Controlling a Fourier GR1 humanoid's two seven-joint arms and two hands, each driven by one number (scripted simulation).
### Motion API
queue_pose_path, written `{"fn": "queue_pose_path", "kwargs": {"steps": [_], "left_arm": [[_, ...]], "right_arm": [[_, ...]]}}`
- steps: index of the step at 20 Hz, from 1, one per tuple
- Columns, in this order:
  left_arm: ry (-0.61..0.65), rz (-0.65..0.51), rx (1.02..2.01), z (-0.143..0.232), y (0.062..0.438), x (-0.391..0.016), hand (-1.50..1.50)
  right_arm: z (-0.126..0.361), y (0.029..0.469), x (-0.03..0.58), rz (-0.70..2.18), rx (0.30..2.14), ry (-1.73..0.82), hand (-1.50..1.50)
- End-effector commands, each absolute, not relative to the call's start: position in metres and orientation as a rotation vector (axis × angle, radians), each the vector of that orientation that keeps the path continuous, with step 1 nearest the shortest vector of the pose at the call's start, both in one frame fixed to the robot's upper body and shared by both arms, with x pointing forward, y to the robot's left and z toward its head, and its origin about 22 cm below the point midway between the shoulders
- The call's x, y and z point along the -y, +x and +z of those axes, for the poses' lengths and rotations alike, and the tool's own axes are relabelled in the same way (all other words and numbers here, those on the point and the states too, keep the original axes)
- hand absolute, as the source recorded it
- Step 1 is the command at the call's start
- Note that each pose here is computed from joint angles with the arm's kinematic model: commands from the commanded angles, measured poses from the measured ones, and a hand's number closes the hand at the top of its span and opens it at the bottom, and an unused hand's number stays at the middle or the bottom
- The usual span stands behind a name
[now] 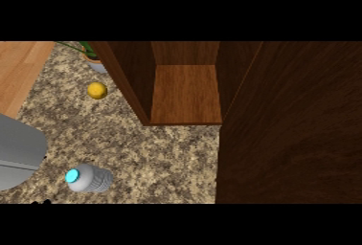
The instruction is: Pick up the bottled water, place it into the cabinet and close the cabinet
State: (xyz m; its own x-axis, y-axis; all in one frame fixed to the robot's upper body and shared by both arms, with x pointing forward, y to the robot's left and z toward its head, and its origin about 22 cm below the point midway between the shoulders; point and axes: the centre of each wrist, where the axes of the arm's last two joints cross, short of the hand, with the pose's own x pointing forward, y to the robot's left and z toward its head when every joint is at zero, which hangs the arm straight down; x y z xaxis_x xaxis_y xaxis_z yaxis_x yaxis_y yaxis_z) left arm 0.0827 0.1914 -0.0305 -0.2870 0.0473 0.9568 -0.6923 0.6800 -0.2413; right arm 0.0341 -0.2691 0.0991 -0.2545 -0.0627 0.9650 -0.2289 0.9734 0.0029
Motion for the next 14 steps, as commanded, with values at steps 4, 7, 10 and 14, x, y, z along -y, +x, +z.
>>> {"fn": "queue_pose_path", "kwargs": {"steps": [4,7,10,14], "left_arm": [[0.504,0.817,1.697,-0.071,0.093,-0.220,-1.50],[0.508,0.819,1.688,-0.095,0.104,-0.218,-1.50],[0.500,0.825,1.701,-0.108,0.118,-0.214,-1.50],[0.496,0.850,1.680,-0.128,0.117,-0.243,-1.50]], "right_arm": [[0.139,0.018,0.265,0.188,1.890,0.191,-1.50],[0.139,0.016,0.267,0.186,1.883,0.190,-1.50],[0.134,0.010,0.280,0.185,1.888,0.203,-1.50],[0.141,0.008,0.277,0.213,1.886,0.188,-1.50]]}}
